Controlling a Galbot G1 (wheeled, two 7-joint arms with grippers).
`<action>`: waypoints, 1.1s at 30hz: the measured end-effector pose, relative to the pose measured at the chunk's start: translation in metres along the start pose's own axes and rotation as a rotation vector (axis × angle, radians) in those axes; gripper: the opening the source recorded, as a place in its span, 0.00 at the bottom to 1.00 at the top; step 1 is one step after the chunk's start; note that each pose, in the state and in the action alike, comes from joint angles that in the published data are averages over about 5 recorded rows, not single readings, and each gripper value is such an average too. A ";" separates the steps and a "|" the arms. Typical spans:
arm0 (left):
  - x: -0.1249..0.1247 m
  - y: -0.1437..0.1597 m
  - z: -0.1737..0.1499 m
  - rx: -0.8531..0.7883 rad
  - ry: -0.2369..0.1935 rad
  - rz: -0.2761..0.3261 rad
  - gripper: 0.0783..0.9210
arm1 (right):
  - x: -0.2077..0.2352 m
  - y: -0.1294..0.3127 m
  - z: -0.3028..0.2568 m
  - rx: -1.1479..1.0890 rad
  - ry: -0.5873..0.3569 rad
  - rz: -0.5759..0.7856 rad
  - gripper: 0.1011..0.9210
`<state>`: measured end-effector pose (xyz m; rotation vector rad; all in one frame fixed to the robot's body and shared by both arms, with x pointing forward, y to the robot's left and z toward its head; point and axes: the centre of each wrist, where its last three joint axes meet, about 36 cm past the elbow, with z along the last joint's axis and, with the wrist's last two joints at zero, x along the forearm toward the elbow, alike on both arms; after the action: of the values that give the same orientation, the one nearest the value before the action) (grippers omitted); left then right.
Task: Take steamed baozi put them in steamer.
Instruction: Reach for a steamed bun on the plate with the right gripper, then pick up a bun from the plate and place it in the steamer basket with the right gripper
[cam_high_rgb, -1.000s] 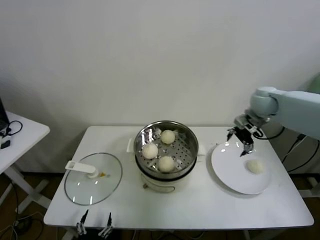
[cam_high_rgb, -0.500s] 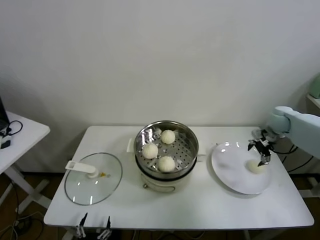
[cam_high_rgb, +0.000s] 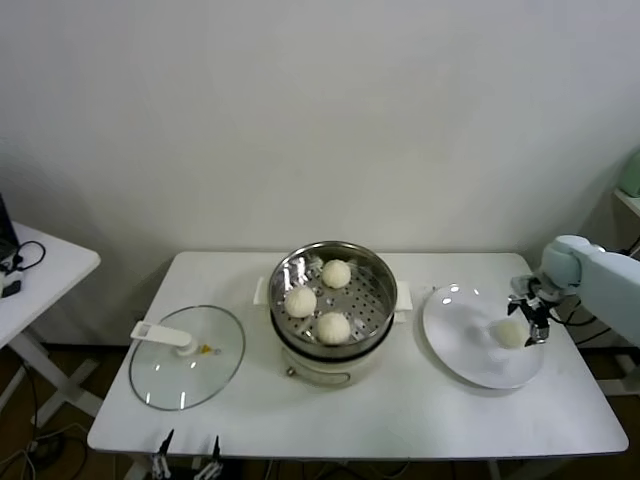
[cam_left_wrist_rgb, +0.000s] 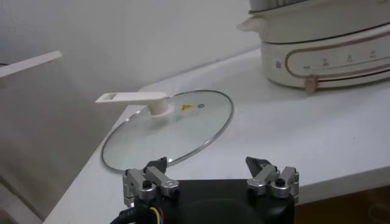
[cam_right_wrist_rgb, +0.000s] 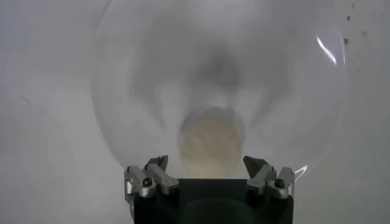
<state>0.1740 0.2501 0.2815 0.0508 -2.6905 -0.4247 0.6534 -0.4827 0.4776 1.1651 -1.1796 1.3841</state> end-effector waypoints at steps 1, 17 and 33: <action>0.000 0.000 0.000 -0.001 0.000 0.000 0.88 | -0.002 0.000 0.000 -0.001 0.000 0.001 0.88; 0.001 -0.001 0.000 -0.005 -0.003 0.001 0.88 | -0.019 0.001 0.002 -0.013 0.005 0.017 0.71; 0.003 -0.001 -0.004 -0.009 -0.015 0.000 0.88 | 0.038 -0.007 0.000 -0.008 -0.014 0.058 0.64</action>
<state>0.1729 0.2483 0.2855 0.0448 -2.7033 -0.4381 0.6569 -0.4790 0.5158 1.1449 -1.2369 1.4159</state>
